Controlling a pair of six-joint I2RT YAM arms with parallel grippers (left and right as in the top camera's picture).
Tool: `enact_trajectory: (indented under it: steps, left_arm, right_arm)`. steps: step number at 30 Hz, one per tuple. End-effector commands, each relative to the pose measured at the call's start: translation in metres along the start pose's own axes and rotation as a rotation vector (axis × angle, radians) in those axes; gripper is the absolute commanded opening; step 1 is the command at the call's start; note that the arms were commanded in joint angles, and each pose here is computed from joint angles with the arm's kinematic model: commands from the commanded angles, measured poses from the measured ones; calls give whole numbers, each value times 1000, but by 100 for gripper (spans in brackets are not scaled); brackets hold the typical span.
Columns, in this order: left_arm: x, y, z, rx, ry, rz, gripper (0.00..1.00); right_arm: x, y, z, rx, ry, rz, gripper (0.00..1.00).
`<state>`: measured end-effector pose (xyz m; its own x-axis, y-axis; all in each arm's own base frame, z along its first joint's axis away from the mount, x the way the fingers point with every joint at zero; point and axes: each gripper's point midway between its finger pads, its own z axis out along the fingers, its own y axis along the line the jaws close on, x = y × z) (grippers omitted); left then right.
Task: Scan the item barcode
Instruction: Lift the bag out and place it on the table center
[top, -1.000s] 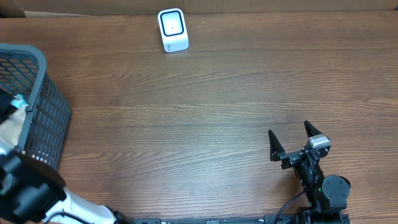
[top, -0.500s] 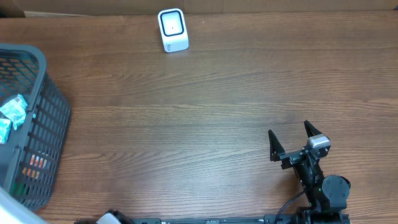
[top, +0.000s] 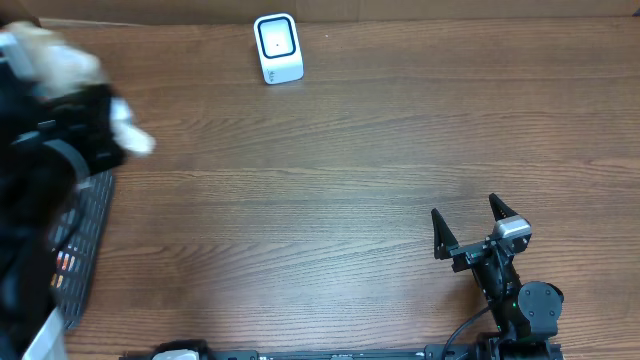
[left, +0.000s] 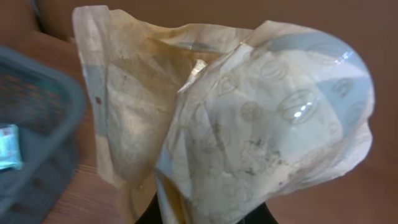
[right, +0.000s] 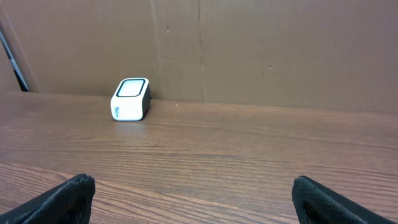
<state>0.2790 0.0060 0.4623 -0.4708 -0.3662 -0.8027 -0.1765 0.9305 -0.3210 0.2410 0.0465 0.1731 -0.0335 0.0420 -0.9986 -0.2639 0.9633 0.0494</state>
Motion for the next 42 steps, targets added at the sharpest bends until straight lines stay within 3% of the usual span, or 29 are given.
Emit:
enact_trajectory:
  steps: [1, 7, 13, 19, 24, 33, 35, 37, 40, 42]
  left_arm:
    - [20, -15, 37, -117, 71, 106, 4]
    - [92, -80, 117, -122, 289, 289, 4]
    - [188, -145, 206, -32, 527, 388, 4]
    - [281, -162, 268, -80, 699, 382, 4]
    - [335, -163, 284, -98, 822, 385, 4]
    - [366, -168, 264, -86, 927, 425, 6]
    - [370, -168, 257, -86, 951, 445, 31]
    - [372, -166, 253, -96, 965, 454, 66]
    - [362, -164, 250, -103, 964, 463, 78]
    - [340, -163, 244, -112, 940, 456, 80]
  right_arm:
    - [2, -3, 0, 13, 3, 5, 100]
    - [2, -3, 0, 13, 3, 5, 100]
    - [2, -3, 0, 13, 3, 5, 100]
    - [2, -3, 0, 13, 3, 5, 100]
    - [2, -3, 0, 13, 3, 5, 100]
    - [2, -3, 0, 13, 3, 5, 100]
    - [2, -3, 0, 13, 3, 5, 100]
    - [2, -3, 0, 13, 3, 5, 100]
    - [2, -3, 0, 13, 3, 5, 100]
    - [2, -3, 0, 13, 3, 5, 100]
